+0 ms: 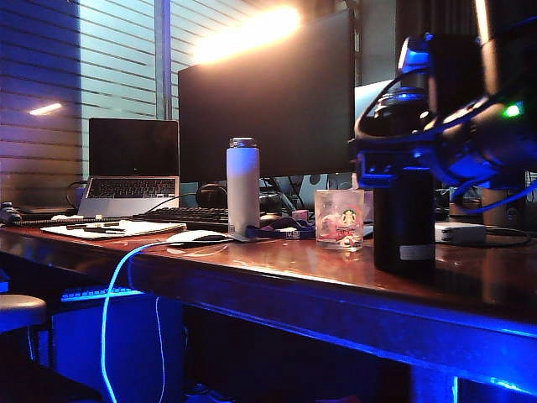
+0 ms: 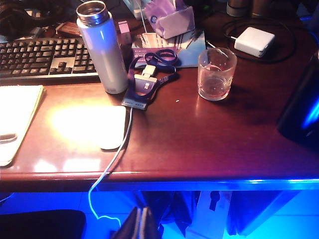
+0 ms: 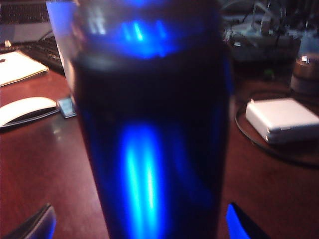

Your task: Pick up the black thermos, pour a little water from inside into the glass cup, then place the black thermos back on the table.

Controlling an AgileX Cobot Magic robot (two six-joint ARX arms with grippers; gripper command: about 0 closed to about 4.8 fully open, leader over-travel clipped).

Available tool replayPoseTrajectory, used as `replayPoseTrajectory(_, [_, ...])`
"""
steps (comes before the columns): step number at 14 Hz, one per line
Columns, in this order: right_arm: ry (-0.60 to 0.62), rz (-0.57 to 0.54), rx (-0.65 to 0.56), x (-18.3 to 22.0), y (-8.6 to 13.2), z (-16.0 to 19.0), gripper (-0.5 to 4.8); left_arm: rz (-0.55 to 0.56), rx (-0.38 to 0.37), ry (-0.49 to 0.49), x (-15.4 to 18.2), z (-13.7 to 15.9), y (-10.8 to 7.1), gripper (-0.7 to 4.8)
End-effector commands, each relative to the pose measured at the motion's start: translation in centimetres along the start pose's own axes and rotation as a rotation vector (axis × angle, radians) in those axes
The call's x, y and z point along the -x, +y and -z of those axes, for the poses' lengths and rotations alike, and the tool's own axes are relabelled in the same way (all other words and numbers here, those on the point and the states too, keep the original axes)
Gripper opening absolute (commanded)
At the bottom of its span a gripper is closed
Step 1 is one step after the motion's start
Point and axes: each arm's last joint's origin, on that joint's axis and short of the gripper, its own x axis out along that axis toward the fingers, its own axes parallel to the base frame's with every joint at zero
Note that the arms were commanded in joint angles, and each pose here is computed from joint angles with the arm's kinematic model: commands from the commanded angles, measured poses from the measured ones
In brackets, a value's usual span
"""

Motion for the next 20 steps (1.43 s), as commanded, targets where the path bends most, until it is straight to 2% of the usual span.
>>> replayPoseTrajectory(1, [0.001,0.031,0.008,-0.8,0.3,0.2,4.79,-0.002,-0.008,-0.014,0.1,-0.2,0.0,0.22])
replayPoseTrajectory(7, [0.001,0.096,0.011,-2.7,1.1,0.6,4.79,-0.001,-0.006,-0.011,0.1,-0.2,0.0,0.22])
replayPoseTrajectory(11, [-0.005,0.155,0.008,-3.5,0.2,0.4,4.79,-0.001,-0.007,-0.011,0.1,-0.2,0.0,0.22])
replayPoseTrajectory(14, [-0.010,0.146,0.003,-4.0,-0.4,0.2,4.79,-0.001,-0.007,-0.011,0.1,-0.2,0.0,0.22])
replayPoseTrajectory(20, [0.001,0.125,0.025,-5.3,0.2,0.4,4.79,0.000,-0.006,-0.009,0.1,-0.2,-0.1,0.23])
